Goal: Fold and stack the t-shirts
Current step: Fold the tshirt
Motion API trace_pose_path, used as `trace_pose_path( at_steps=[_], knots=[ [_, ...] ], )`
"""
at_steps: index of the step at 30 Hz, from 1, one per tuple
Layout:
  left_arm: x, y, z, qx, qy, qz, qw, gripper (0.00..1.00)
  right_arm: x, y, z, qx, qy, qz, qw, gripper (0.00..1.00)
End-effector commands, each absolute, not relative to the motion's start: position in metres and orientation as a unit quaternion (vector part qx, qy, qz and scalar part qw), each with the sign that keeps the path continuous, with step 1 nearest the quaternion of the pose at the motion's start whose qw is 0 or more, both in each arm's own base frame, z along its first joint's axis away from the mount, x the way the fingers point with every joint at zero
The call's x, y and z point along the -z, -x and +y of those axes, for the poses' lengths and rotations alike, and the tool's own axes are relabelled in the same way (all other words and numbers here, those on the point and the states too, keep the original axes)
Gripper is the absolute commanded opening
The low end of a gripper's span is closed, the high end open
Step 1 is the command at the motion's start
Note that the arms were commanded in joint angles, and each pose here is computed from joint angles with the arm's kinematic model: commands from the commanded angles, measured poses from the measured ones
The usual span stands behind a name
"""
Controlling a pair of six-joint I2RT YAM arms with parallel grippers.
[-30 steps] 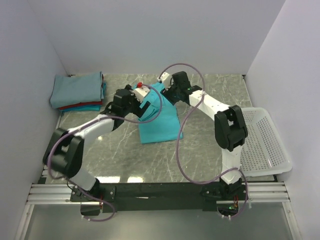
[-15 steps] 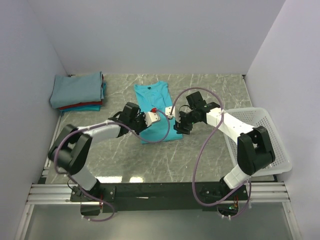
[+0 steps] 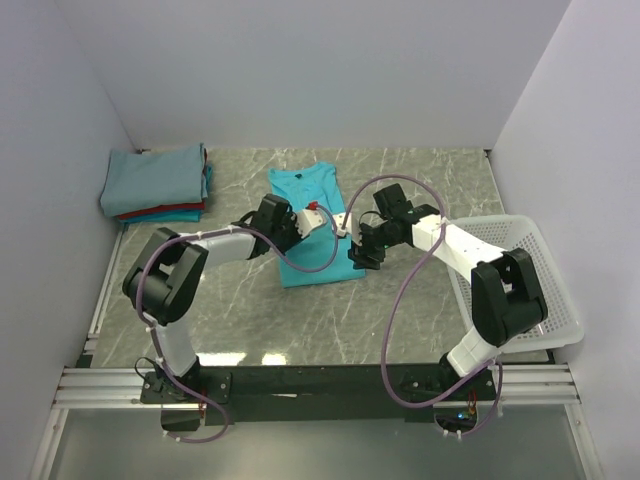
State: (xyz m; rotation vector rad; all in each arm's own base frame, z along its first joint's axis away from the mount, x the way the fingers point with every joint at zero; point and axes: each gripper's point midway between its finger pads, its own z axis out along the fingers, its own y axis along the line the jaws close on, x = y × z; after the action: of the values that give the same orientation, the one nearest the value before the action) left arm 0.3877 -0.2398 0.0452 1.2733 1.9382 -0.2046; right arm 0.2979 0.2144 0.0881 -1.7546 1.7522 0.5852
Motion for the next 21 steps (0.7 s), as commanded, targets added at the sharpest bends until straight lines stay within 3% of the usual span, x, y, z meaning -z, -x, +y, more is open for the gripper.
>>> trace_pose_path(
  at_steps=[1, 17, 21],
  knots=[
    [-0.039, -0.399, -0.233, 0.069, -0.48, 0.783, 0.389, 0.01, -0.097, -0.292, 0.225, -0.244, 0.667, 0.635, 0.304, 0.58],
    [-0.047, -0.434, -0.209, 0.027, -0.424, 0.807, 0.409, 0.01, -0.069, -0.295, 0.232, -0.205, 0.676, 0.657, 0.264, 0.56],
    [-0.055, -0.451, -0.2, 0.015, -0.388, 0.817, 0.425, 0.09, -0.067, -0.297, 0.23, -0.196, 0.675, 0.661, 0.263, 0.56]
  ],
)
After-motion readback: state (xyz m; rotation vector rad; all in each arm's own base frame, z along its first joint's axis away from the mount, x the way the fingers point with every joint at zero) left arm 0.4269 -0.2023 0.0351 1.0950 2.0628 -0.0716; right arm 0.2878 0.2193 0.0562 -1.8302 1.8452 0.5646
